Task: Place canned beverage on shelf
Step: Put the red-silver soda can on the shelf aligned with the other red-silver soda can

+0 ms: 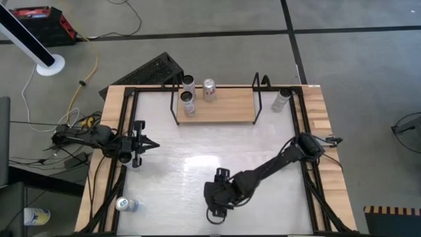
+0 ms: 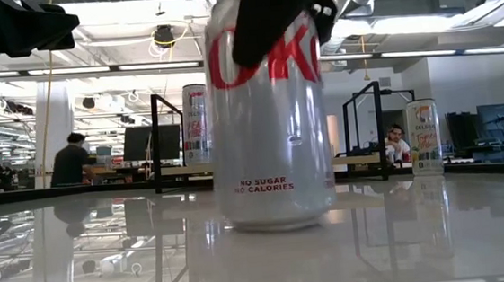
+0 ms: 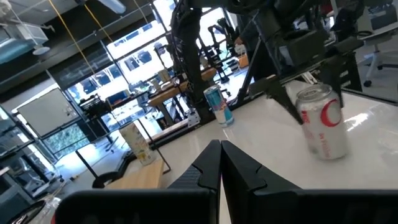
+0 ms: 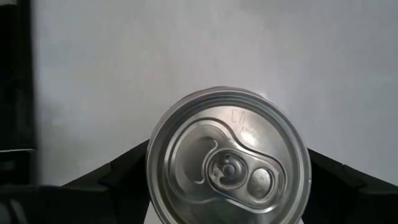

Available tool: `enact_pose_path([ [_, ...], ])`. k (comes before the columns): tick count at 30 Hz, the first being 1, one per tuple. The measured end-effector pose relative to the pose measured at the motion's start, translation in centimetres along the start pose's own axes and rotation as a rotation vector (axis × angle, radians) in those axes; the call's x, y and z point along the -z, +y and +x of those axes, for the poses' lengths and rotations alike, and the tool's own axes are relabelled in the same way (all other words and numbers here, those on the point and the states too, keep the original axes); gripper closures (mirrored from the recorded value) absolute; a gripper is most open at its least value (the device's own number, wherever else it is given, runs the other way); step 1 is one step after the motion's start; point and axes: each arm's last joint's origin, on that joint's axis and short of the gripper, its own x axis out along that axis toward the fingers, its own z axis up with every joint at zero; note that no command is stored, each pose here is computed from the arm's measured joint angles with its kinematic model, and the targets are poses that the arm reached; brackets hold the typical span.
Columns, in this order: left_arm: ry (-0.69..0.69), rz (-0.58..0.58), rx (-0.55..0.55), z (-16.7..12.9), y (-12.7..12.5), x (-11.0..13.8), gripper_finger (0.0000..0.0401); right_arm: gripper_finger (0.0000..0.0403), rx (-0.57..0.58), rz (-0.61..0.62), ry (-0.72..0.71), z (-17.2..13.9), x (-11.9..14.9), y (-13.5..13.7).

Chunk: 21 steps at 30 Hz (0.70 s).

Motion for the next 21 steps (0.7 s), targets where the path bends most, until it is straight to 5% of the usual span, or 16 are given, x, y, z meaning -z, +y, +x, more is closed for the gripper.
enact_pose_path([
  [9, -0.003, 0.008, -0.001, 0.0, 0.0, 0.0, 0.0401, 0.0075, 0.131, -0.204, -0.017, -0.7, -3.9, -5.2],
  [14, -0.004, 0.007, -0.001, 0.0, 0.0, 0.0, 0.0401, 0.0075, 0.198, -0.236, 0.035, 0.3, -6.1, -12.3],
  [21, -0.012, -0.002, 0.024, 0.0, -0.1, 0.0, 0.0401, 0.0075, 0.136, -0.166, 0.011, -0.2, -8.3, -23.1],
])
